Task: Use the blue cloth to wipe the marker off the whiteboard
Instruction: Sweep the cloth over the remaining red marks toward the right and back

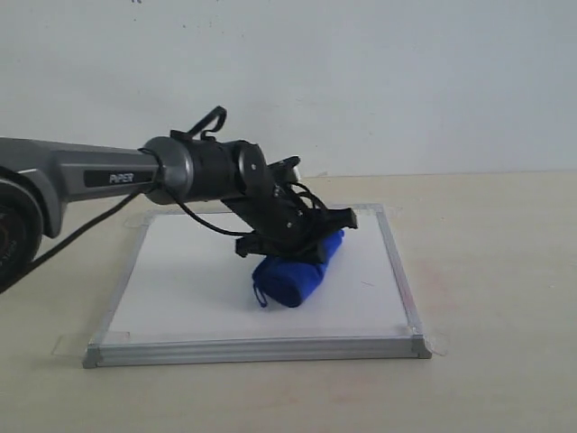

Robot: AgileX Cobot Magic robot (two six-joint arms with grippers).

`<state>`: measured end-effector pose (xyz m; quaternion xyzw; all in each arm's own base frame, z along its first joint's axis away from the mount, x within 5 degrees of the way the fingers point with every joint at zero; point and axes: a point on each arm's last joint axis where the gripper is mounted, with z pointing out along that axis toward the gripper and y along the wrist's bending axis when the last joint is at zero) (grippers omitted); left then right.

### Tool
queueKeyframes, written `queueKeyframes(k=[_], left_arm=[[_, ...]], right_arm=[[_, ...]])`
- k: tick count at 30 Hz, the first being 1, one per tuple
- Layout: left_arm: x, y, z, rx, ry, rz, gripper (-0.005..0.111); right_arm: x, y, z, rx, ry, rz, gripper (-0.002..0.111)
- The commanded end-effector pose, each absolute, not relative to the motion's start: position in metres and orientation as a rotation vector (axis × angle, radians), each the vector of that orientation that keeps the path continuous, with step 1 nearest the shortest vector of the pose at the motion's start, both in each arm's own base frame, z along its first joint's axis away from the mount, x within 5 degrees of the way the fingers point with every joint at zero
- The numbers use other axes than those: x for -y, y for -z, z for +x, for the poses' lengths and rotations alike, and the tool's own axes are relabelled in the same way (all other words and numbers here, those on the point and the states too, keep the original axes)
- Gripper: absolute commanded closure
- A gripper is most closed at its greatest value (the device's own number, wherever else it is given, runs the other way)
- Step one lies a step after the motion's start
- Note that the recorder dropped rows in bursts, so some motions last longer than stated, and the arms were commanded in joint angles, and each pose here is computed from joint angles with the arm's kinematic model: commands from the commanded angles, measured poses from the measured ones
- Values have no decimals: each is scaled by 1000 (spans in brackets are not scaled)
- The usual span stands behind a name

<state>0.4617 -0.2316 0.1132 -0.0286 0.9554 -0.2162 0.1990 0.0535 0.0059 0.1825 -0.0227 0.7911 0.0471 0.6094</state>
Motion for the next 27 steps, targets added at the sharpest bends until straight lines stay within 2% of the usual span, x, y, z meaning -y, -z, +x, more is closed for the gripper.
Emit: queueKeyframes(k=[1,7,16,21,25,27], left_arm=[[274,-85,435,-2767,711,-85,103],[311,-75,411,-2790,816,60,103],[321,-75,403,-2777,811,212,103],[292,-73,423,-2778,741,121,103],[251,-71,443,-2832,721,-139,103],[233,-72,450,-2855,710,-183,103]], right_arm=[[-6,-183,53,-1817,-107,-59,107],[-6,-183,53,-1817,-107,-59,107],[-6,-183,53,-1817,-107,-59,107],[-6,-183,53,-1817,-107,-59,107],[-6,-183,53,-1817,-107,-59,107],[-6,-183,53,-1817,-107,-59,107]])
